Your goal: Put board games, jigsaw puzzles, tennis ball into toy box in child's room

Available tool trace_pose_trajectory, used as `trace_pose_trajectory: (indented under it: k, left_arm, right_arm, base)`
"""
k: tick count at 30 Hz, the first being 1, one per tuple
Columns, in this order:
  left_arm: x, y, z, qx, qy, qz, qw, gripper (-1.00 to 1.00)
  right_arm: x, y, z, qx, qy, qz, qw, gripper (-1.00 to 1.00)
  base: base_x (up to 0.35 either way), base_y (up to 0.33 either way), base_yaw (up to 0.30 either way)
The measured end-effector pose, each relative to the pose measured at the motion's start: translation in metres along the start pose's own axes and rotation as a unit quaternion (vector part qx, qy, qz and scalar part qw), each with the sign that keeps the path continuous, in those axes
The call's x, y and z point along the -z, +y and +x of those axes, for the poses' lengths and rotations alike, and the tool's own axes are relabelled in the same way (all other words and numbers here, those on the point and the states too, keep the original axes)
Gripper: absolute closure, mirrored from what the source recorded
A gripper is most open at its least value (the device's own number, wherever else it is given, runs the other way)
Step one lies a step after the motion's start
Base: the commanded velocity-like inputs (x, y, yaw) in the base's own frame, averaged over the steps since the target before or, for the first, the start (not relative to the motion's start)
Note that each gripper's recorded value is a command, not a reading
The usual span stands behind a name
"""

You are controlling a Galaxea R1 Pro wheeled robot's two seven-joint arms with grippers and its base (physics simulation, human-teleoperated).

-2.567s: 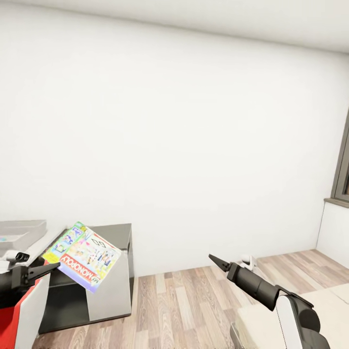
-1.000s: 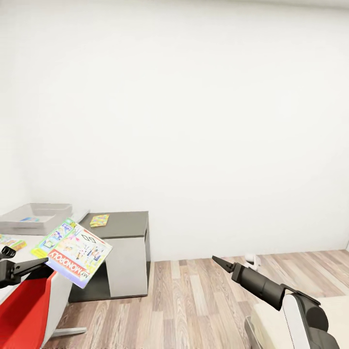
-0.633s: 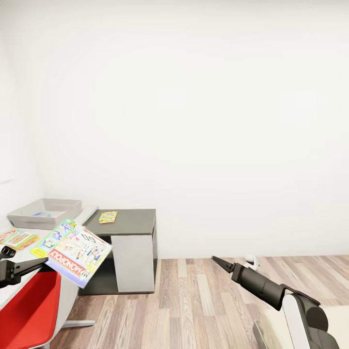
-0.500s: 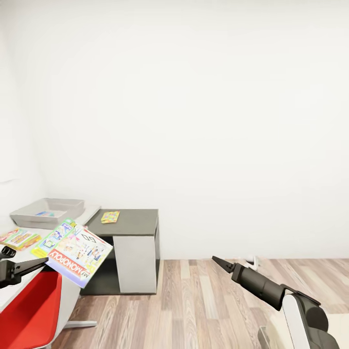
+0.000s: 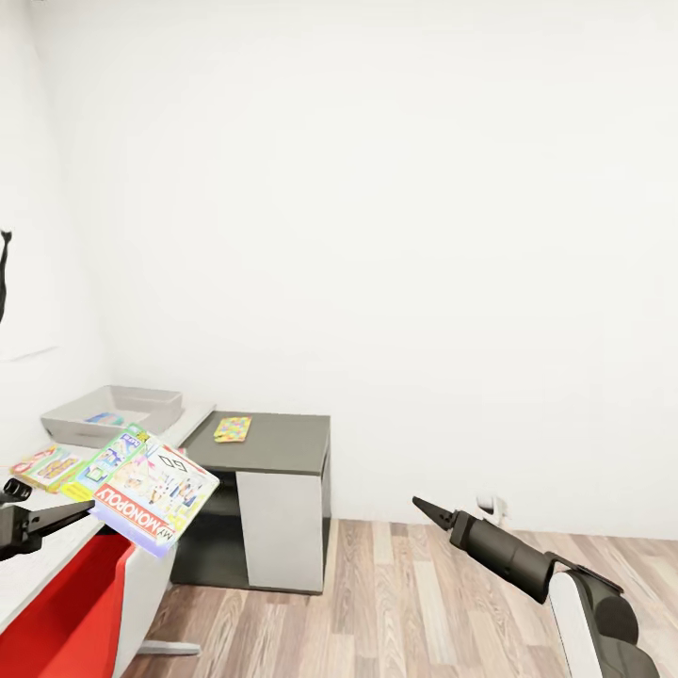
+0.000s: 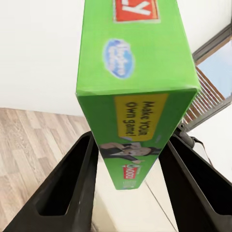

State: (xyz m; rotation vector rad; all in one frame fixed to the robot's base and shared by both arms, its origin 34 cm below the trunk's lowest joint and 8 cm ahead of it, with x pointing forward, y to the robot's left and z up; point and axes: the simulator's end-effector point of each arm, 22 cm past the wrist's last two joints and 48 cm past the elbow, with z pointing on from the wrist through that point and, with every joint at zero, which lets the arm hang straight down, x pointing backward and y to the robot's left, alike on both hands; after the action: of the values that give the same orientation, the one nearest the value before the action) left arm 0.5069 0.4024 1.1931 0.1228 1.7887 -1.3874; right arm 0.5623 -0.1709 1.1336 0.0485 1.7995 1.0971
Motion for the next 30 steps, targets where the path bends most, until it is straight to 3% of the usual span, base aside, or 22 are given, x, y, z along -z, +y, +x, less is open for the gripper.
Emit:
trace_pose_trajectory:
  k: [17,19,25,30]
  left_arm:
    - [0.001,0.0,-0.001,-0.001,0.0,0.0,1.0,1.0]
    - [0.003,-0.001,-0.003,-0.003,-0.006,0.0,1.0,1.0]
    - [0.008,-0.003,-0.01,-0.007,-0.018,0.0,0.9998,1.0]
    - [0.007,-0.003,-0.01,-0.007,-0.02,0.001,0.9998,1.0]
  right_arm:
    - [0.003,0.009,-0.006,0.008,-0.005,-0.009,0.9999,-1.0]
    - [0.004,0.017,-0.009,0.012,-0.007,-0.022,0.9997,-1.0]
    - [0.02,0.049,-0.017,0.03,-0.009,-0.105,0.994,-1.0]
    - [0.033,0.049,-0.024,0.042,-0.009,-0.12,0.9919,-1.0]
  base:
    - [0.33,0.0,0.29]
    - [0.33,0.0,0.291]
    - [0.328,-0.038,0.291]
    - [0.319,-0.137,0.286]
